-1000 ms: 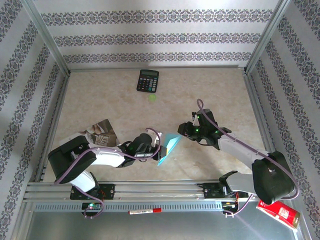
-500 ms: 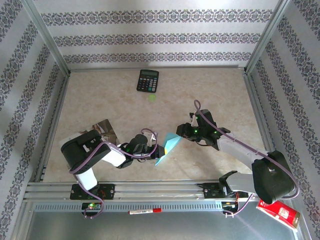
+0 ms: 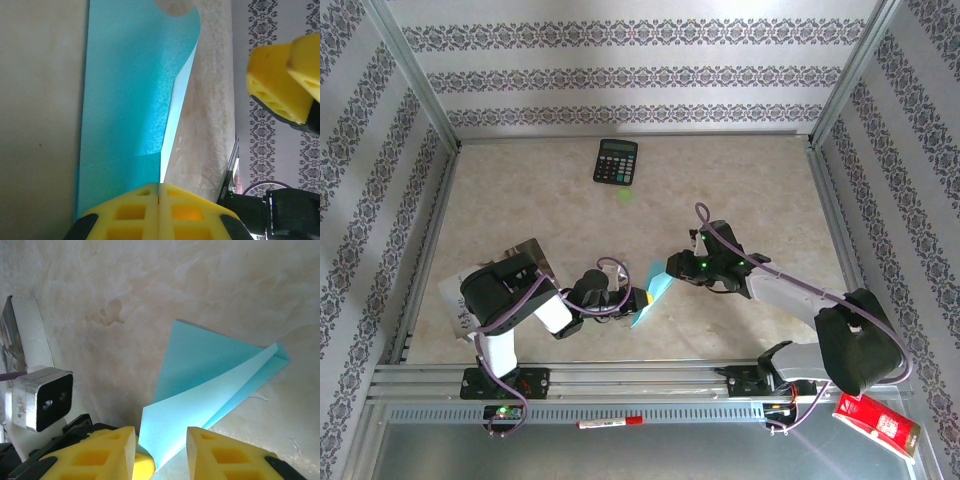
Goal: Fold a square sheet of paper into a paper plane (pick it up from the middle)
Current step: Fold the wing for the fifth time at the center of the table.
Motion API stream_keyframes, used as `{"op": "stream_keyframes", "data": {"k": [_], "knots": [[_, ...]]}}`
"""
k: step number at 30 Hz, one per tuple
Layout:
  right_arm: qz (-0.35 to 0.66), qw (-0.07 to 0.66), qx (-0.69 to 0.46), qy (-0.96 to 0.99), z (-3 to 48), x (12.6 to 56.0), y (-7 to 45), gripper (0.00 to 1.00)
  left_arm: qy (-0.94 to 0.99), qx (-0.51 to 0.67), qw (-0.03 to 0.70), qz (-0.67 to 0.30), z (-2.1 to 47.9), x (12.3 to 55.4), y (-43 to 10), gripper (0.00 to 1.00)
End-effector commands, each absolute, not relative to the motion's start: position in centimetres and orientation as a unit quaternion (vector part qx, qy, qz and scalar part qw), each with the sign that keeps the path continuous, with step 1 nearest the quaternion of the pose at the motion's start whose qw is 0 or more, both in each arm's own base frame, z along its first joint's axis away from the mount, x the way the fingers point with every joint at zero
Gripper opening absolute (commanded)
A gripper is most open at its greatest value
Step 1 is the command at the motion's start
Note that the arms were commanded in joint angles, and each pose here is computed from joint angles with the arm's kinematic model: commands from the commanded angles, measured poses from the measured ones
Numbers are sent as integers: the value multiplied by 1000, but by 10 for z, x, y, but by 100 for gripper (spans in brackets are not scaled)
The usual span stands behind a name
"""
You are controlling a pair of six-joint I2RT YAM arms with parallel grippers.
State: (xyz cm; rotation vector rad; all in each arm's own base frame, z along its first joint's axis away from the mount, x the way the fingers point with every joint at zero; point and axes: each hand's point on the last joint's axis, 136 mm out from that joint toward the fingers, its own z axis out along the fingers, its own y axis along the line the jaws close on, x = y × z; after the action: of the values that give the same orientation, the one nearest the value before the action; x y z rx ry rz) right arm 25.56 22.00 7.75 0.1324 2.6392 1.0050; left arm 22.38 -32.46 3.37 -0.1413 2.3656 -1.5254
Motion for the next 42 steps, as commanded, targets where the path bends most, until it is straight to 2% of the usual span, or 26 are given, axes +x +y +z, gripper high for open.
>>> {"op": "stream_keyframes", "data": {"k": [1, 17, 33, 42], "knots": [[354, 164, 18, 920, 84, 260, 231, 32, 830, -66, 158, -530, 28, 226, -317, 0], [350, 144, -11, 926, 74, 259, 249, 31, 831, -121, 129, -527, 7, 227, -304, 0], [357, 119, -47, 925, 61, 258, 276, 20, 842, -165, 98, -504, -14, 222, -293, 0], [349, 115, -50, 929, 51, 260, 277, 19, 843, -185, 85, -498, -25, 220, -289, 0]]}}
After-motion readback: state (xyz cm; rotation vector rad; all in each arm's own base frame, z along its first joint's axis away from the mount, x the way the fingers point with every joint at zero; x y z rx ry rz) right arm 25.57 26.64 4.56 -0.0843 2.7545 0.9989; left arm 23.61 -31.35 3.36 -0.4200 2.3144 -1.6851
